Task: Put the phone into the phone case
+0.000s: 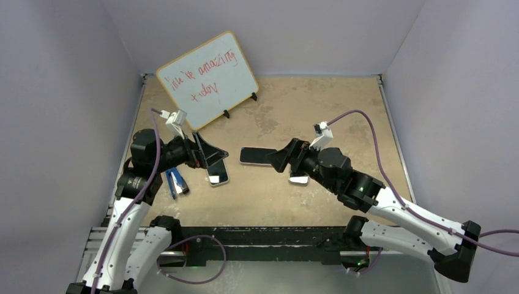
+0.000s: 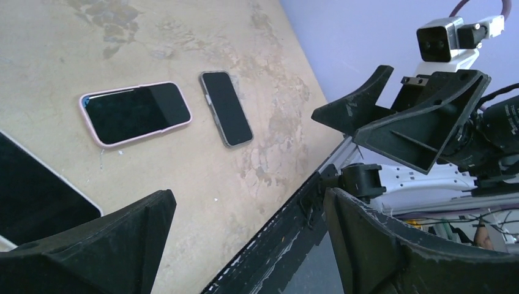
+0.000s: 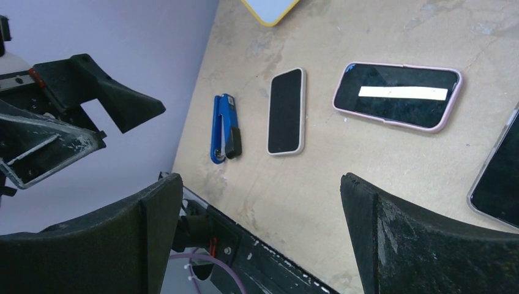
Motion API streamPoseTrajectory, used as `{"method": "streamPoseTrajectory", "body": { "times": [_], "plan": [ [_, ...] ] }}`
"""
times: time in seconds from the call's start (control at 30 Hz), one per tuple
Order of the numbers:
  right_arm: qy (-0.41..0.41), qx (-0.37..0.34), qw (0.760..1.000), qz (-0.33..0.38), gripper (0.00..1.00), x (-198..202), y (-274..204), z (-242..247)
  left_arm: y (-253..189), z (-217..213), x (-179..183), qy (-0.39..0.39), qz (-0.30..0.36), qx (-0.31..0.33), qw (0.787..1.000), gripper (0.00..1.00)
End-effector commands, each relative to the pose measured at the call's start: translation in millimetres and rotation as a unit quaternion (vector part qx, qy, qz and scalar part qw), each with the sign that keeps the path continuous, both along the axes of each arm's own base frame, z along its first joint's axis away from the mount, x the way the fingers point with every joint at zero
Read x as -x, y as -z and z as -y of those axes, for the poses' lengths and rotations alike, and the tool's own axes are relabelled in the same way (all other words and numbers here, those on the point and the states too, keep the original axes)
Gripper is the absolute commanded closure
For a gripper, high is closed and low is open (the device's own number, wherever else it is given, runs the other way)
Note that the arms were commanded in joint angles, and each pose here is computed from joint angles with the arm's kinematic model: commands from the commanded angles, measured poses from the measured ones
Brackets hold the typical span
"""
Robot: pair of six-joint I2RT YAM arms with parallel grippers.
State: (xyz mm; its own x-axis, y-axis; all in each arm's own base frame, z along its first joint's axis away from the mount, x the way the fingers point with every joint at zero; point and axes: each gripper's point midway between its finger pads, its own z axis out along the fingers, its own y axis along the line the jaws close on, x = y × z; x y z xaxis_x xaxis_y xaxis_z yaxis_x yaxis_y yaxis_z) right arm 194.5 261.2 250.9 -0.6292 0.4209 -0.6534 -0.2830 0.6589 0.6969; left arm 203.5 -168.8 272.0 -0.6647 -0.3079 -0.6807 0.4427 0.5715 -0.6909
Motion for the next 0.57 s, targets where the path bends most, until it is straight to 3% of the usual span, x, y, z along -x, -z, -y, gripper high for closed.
{"method": "streamPoseTrajectory", "body": {
  "times": [0.0, 0.53],
  "plan": [
    [-0.010, -0.021, 0.999, 0.033, 0.01, 2, -29, 0, -26, 7, 3, 0.034, 0.045, 0.018, 0.998, 0.03],
    [-0.027, -0.020, 0.999, 0.009, 0.01, 12, -8, -1, -25, 2, -1, 0.008, 0.058, 0.017, 0.998, 0.05]
  ]
}}
